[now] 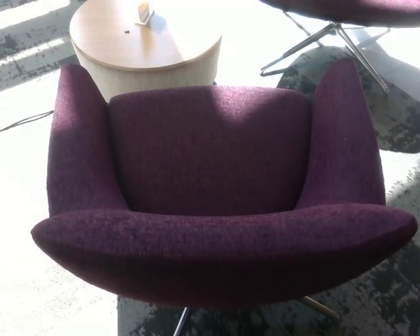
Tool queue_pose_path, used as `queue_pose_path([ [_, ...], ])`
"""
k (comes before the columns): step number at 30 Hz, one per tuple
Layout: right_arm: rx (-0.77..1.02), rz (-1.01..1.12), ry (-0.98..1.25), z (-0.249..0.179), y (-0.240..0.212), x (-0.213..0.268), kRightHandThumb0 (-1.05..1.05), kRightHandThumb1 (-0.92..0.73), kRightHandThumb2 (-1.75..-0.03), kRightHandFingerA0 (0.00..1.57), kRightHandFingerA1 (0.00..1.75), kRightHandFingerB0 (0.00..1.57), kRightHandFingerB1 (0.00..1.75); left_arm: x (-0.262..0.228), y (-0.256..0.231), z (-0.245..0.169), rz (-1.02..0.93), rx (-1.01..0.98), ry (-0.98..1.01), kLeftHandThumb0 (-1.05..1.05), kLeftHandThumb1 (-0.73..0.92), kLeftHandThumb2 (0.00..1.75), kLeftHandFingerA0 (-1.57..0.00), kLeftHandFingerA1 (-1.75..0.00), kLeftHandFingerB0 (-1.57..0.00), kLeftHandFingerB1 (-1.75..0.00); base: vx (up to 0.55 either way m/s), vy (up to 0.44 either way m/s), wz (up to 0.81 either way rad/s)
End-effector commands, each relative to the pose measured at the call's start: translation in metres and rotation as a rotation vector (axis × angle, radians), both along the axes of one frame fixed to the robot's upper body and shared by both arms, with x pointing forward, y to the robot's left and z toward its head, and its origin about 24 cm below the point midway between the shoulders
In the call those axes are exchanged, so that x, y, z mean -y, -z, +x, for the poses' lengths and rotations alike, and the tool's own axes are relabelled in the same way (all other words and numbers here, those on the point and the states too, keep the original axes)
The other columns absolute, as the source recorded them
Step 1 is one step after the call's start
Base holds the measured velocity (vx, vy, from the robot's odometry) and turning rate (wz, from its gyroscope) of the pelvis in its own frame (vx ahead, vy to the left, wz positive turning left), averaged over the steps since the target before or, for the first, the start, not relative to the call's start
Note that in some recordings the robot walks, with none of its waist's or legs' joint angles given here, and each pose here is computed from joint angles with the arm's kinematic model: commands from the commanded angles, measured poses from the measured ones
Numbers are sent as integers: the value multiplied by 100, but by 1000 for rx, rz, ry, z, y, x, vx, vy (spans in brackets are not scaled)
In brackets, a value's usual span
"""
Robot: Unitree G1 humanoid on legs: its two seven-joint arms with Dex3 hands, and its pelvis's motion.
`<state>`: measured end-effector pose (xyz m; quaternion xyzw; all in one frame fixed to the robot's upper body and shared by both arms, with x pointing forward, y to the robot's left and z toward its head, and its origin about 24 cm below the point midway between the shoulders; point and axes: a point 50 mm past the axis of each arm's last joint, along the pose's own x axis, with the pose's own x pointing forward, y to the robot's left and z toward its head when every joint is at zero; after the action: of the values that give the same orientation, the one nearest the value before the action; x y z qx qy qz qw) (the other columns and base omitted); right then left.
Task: The robot stands in front of a sofa and uses its left hand to push the left side of the sofa
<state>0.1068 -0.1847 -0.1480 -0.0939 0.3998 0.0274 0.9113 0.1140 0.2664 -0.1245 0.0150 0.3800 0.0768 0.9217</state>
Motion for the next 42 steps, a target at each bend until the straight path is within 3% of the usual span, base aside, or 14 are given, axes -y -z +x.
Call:
queue_pose_path([
  [1, 194, 49, 111, 9, -12, 1, -65, -77, -64, 48, 35, 32, 31, -8, -12, 5, -35, 175, -43, -58, 75, 62, -38, -52, -25, -45, 0, 0, 0],
  [8, 268, 1, 63, 21, -19, 2, -75, -68, -96, 27, 44, 18, 41, -15, -21, 14, -5, 232, -24, -67, 78, 63, -32, -49, -23, -41, 0, 0, 0],
  [15, 413, -74, 21, 52, -38, 16, -75, -88, -68, 26, 29, 18, 27, -35, -50, 43, 47, 370, -31, -73, 81, 64, -28, -47, -19, -39, 0, 0, 0],
  [16, 476, -85, 56, 64, -47, 24, -79, -70, -97, 20, 42, 14, 40, -46, -61, 53, 30, 406, -57, -73, 82, 63, -21, -44, -17, -38, 0, 0, 0],
  [27, 592, -107, 104, 88, -69, 44, -81, -71, -100, 22, 43, 13, 40, -65, -101, 78, 135, 570, -55, -81, 83, 65, -26, -46, -18, -38, 0, 0, 0],
  [30, 589, -115, 105, 89, -71, 49, -80, -86, -68, 28, 30, 17, 27, -73, -120, 95, 131, 615, -58, -85, 86, 67, -23, -45, -16, -39, 0, 0, 0],
  [31, 594, -108, 110, 89, -71, 50, -80, -70, -99, 22, 43, 14, 40, -77, -132, 105, 139, 650, -41, -40, 44, 109, -2, -52, -1, -52, 0, 0, 0],
  [33, 596, -92, 119, 90, -71, 50, -80, -70, -98, 21, 43, 14, 40, -80, -143, 115, 144, 684, -22, -41, 42, 108, -3, -53, 0, -53, 0, 0, 0],
  [34, 596, -90, 119, 90, -71, 49, -79, -85, -68, 27, 30, 18, 27, -82, -148, 118, 146, 698, -19, -98, 87, 70, -13, -56, -4, -45, 0, 0, 0],
  [36, 594, -82, 124, 89, -70, 47, -80, -70, -98, 22, 43, 15, 40, -89, -166, 132, 169, 731, 13, -101, 90, 68, -7, -54, -4, -45, 0, 0, 0],
  [37, 590, -89, 120, 88, -69, 47, -78, -86, -68, 29, 30, 19, 27, -91, -170, 136, 164, 729, 17, -96, 66, 116, -4, -49, -6, -39, 0, 0, 0],
  [39, 585, -81, 119, 89, -68, 44, -80, -70, -99, 22, 43, 14, 40, -94, -183, 152, 170, 723, 31, -96, 67, 120, 0, -49, -2, -43, 0, 0, 0],
  [41, 585, -68, 128, 89, -68, 43, -80, -69, -98, 22, 43, 14, 40, -95, -188, 160, 174, 714, 43, -96, 66, 119, 0, -50, -1, -43, 0, 0, 0],
  [42, 585, -65, 130, 89, -68, 42, -79, -69, -98, 22, 43, 14, 40, -95, -189, 164, 180, 705, 49, -104, 89, 72, -4, -52, -7, -47, 0, 0, 0],
])
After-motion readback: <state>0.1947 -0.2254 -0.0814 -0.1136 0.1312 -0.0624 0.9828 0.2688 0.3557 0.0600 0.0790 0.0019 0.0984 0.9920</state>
